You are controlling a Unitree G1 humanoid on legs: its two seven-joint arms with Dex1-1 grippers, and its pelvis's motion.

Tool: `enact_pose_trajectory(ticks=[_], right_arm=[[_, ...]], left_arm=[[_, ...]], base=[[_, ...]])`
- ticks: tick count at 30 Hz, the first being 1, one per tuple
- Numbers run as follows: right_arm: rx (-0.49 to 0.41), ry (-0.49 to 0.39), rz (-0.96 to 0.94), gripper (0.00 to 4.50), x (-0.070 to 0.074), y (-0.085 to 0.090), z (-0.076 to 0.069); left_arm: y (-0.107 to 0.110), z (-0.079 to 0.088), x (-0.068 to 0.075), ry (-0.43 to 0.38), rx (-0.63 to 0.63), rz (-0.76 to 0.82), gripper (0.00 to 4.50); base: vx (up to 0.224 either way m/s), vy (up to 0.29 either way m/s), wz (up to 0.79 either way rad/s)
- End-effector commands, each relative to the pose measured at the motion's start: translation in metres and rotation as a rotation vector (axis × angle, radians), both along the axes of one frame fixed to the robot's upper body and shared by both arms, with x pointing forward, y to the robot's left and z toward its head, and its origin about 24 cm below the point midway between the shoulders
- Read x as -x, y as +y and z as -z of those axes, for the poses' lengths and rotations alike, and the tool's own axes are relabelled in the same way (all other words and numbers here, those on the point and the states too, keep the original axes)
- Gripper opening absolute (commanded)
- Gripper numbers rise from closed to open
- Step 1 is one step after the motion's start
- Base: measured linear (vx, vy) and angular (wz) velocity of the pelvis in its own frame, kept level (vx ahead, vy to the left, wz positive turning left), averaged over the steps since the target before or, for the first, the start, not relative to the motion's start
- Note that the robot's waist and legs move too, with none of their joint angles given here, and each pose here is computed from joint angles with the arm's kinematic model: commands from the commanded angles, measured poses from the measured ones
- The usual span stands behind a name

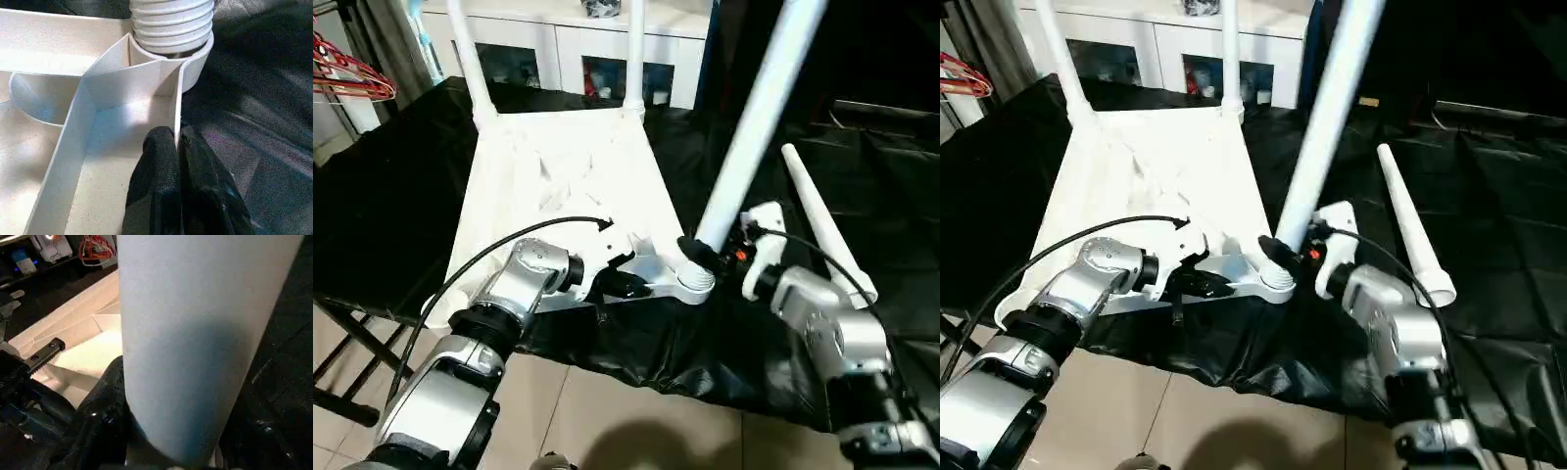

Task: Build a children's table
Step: Insert table leg to table base

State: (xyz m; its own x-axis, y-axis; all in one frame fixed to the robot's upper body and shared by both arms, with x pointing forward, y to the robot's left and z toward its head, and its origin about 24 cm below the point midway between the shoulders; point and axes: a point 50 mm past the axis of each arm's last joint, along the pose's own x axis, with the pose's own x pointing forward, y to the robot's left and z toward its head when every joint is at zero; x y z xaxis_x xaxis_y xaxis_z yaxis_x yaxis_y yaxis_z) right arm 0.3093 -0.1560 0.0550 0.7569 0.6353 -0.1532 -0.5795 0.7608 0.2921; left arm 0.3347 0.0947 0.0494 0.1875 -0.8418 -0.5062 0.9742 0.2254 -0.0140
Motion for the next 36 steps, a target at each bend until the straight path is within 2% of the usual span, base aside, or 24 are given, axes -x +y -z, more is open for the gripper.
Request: enact_pose_trajectory(ticks=[1, 4, 11, 14, 17, 18, 21, 29, 36], right_arm=[[0.029, 0.143, 0.059, 1.91, 0.013, -0.01, 0.033], [0.006, 0.141, 0.089, 1.91, 0.018, -0.012, 0.039], [0.013, 0.109, 0.1, 1.91, 0.025, -0.012, 0.042], [0.062, 0.091, 0.071, 1.91, 0.028, -0.009, 0.042], [0.172, 0.069, 0.004, 1.91, 0.028, -0.004, 0.041], [0.172, 0.069, 0.004, 1.91, 0.028, -0.004, 0.041], [0.257, 0.062, -0.069, 1.91, 0.028, 0.001, 0.04], [0.32, 0.068, -0.186, 1.91, 0.028, 0.005, 0.04], [0.341, 0.083, -0.311, 1.91, 0.025, 0.004, 0.04]], left_arm=[[-0.001, -0.005, -0.003, -0.005, 0.096, -0.056, 0.0], [-0.001, -0.006, -0.005, -0.012, 0.096, -0.067, 0.0], [-0.001, -0.007, -0.008, -0.023, 0.094, -0.087, 0.0], [-0.001, -0.008, -0.008, -0.024, 0.092, -0.089, 0.0], [0.0, -0.007, -0.008, -0.027, 0.084, -0.084, 0.0], [0.0, -0.007, -0.008, -0.027, 0.084, -0.084, 0.0], [0.001, -0.007, -0.008, -0.029, 0.077, -0.081, 0.0], [0.003, -0.006, -0.008, -0.026, 0.067, -0.073, 0.0], [0.006, -0.01, -0.003, -0.009, 0.054, 0.027, 0.0]], base=[[0.0, 0.0, 0.0], [0.0, 0.0, 0.0], [0.0, 0.0, 0.0], [0.0, 0.0, 0.0], [0.0, 0.0, 0.0], [0.0, 0.0, 0.0], [0.0, 0.0, 0.0], [0.0, 0.0, 0.0], [0.0, 0.0, 0.0]])
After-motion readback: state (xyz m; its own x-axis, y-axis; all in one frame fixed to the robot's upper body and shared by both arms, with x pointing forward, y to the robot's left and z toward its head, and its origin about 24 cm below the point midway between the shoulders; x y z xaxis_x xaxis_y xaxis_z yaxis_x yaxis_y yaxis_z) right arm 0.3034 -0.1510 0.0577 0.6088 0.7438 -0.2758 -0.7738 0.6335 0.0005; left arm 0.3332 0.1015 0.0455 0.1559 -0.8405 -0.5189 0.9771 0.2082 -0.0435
